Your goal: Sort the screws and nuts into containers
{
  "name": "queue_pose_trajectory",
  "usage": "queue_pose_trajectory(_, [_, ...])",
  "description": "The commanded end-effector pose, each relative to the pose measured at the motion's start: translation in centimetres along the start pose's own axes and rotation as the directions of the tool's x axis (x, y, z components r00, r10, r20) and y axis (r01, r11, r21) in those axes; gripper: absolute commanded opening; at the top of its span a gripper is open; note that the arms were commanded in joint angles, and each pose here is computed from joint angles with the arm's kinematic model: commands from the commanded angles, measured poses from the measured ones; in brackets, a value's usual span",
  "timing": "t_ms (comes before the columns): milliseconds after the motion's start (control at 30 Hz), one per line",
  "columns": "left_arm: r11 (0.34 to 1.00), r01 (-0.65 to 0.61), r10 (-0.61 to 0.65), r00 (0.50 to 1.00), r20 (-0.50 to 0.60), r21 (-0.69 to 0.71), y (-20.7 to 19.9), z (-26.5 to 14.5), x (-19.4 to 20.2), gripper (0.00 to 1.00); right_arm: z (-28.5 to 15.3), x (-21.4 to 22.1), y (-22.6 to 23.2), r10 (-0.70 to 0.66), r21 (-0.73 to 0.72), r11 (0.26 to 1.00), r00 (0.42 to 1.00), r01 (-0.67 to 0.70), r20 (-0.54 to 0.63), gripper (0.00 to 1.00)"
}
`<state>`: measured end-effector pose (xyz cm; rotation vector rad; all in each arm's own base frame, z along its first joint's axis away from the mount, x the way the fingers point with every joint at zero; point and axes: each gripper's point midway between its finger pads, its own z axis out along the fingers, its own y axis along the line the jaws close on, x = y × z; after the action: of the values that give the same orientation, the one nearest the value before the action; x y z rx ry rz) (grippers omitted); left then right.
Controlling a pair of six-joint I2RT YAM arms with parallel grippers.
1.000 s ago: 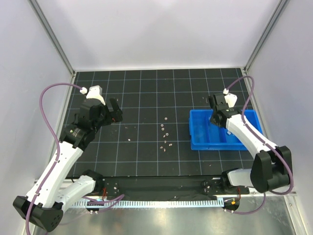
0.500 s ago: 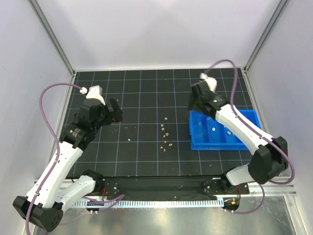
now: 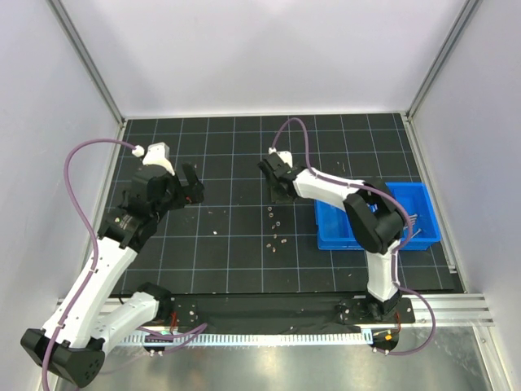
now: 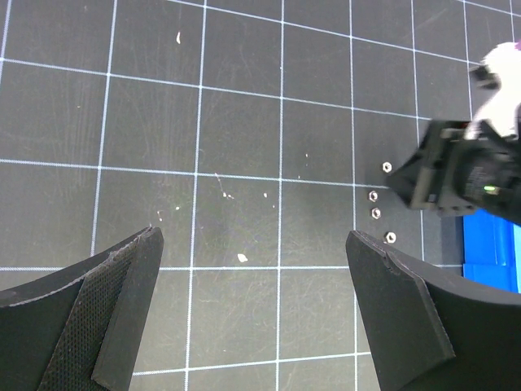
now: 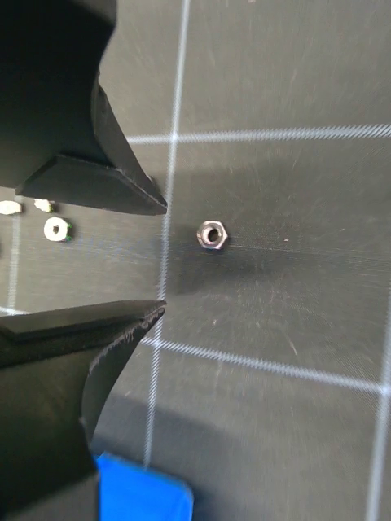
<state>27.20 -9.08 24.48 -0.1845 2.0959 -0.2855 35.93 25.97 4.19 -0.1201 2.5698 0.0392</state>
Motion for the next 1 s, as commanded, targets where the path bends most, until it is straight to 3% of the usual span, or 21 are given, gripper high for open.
queue_pose_trajectory(0, [0.999, 0.003, -0.004, 0.999, 0.034, 0.041, -0.8, -0.1, -0.9, 1.00, 0.0, -2.7, 2.2, 0.030, -0.073, 0.997, 0.998, -0.025, 0.061, 0.50])
queue_pose_trajectory(767, [1.000, -0.002, 0.001, 1.000, 0.030, 0.025, -0.5, 0.1, -0.8, 1.00, 2.2, -2.6, 1.3, 0.027, 0.022, 0.999, 0.998, -0.029, 0.052, 0.43])
queue_pose_trajectory(967, [1.000, -0.002, 0.002, 1.000, 0.030, 0.017, -0.4, 0.2, -0.8, 1.00, 2.8, -2.0, 1.4, 0.027, 0.027, 0.999, 0.999, -0.028, 0.027, 0.36])
